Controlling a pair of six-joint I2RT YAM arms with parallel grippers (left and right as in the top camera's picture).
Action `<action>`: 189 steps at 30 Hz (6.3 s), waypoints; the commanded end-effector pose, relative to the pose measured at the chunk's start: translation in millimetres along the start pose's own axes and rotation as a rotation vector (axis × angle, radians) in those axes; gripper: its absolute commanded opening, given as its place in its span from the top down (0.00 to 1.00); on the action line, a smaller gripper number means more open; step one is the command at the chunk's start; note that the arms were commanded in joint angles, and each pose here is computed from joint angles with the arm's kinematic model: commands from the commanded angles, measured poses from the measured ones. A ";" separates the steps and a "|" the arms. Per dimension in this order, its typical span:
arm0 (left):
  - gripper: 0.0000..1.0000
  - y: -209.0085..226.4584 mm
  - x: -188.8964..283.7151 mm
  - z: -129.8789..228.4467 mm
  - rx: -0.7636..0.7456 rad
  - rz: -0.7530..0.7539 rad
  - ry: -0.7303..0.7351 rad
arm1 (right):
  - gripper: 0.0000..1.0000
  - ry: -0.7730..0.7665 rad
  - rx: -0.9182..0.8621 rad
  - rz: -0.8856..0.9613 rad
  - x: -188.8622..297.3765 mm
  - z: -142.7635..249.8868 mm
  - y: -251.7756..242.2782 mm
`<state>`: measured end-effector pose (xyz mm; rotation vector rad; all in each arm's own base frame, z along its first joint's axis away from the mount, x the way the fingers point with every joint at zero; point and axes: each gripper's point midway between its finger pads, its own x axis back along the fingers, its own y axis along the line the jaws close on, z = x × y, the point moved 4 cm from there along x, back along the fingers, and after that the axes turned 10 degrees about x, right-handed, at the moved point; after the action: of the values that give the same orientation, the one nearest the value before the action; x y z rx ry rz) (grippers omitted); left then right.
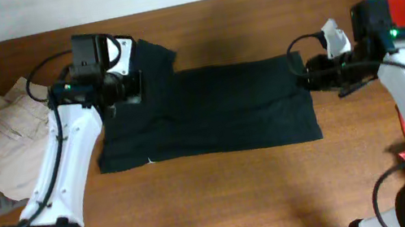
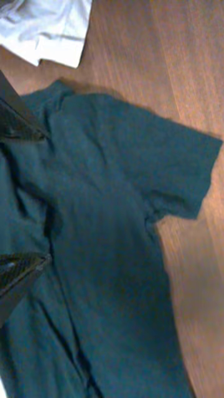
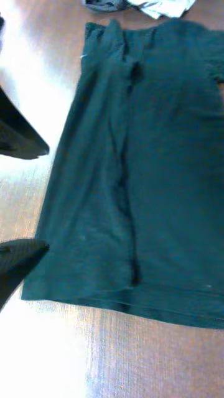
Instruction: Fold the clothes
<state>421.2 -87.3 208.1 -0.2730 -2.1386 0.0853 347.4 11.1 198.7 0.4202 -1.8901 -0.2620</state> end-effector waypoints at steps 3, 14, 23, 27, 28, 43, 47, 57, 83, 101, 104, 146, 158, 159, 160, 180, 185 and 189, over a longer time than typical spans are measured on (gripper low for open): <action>0.44 10.3 -5.8 -54.3 -0.053 0.030 -0.026 | 0.52 -0.064 0.037 -0.013 15.1 -63.9 3.7; 0.41 20.0 -54.5 -90.0 -0.068 0.003 0.004 | 0.45 -0.027 -0.147 -0.022 -19.4 -112.3 -21.5; 0.40 24.0 -88.8 -67.5 -0.055 0.004 0.106 | 0.31 -0.020 -0.063 0.042 -71.9 -123.5 -58.4; 0.40 23.2 -90.7 -64.9 -0.055 0.005 0.118 | 0.30 0.014 0.003 0.081 -102.4 -121.0 -79.9; 0.40 23.2 -90.7 -64.9 -0.055 0.005 0.118 | 0.30 0.022 0.018 0.089 -110.2 -120.0 -85.5; 0.39 16.8 -90.7 -57.9 -0.061 0.010 0.151 | 0.41 0.027 0.166 0.116 -158.6 -117.7 -128.4; 0.39 16.8 -90.9 -57.9 -0.061 0.010 0.151 | 0.41 0.038 0.191 0.139 -159.2 -116.3 -132.1; 0.39 16.9 -90.7 -56.3 -0.060 0.010 0.159 | 0.57 0.069 0.199 0.043 -175.6 -105.1 -125.9; 0.39 16.9 -90.6 -56.1 -0.060 0.010 0.159 | 0.96 0.076 0.160 -0.051 -104.5 -102.9 -76.3; 0.39 16.9 -90.5 -55.1 -0.059 0.010 0.164 | 0.96 0.310 0.126 -0.118 -106.7 -59.7 -38.2; 0.38 16.9 -90.4 -54.6 -0.058 0.010 0.167 | 0.96 0.372 0.132 -0.101 -108.0 -50.2 -30.4; 0.38 16.9 -90.2 -53.4 -0.058 0.010 0.173 | 0.76 0.511 0.171 -0.027 -121.8 -28.0 -6.1; 0.37 4.8 -91.9 -56.7 -0.146 0.087 0.151 | 0.56 0.315 0.466 -0.183 -154.5 -59.4 50.7; 0.38 4.1 -93.0 -58.1 -0.170 0.094 0.143 | 0.56 0.319 0.483 -0.188 -156.1 -58.0 55.8; 0.38 4.6 -95.1 -58.8 -0.183 0.094 0.138 | 0.56 0.321 0.488 -0.190 -156.7 -57.5 58.3; 0.37 60.8 -209.6 -60.8 -0.194 0.117 -0.002 | 0.54 0.112 0.639 -0.276 -32.7 -60.7 146.7; 0.37 65.0 -230.7 -51.8 -0.193 0.118 0.001 | 0.55 0.113 0.642 -0.277 -18.5 -54.4 152.0; 0.38 67.0 -240.6 -45.2 -0.190 0.119 0.012 | 0.57 0.139 0.629 -0.281 -17.6 -49.2 151.4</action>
<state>597.4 -77.5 41.5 -0.4909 -2.1428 -0.0527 379.2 154.5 250.5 1.0716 -1.7398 0.1827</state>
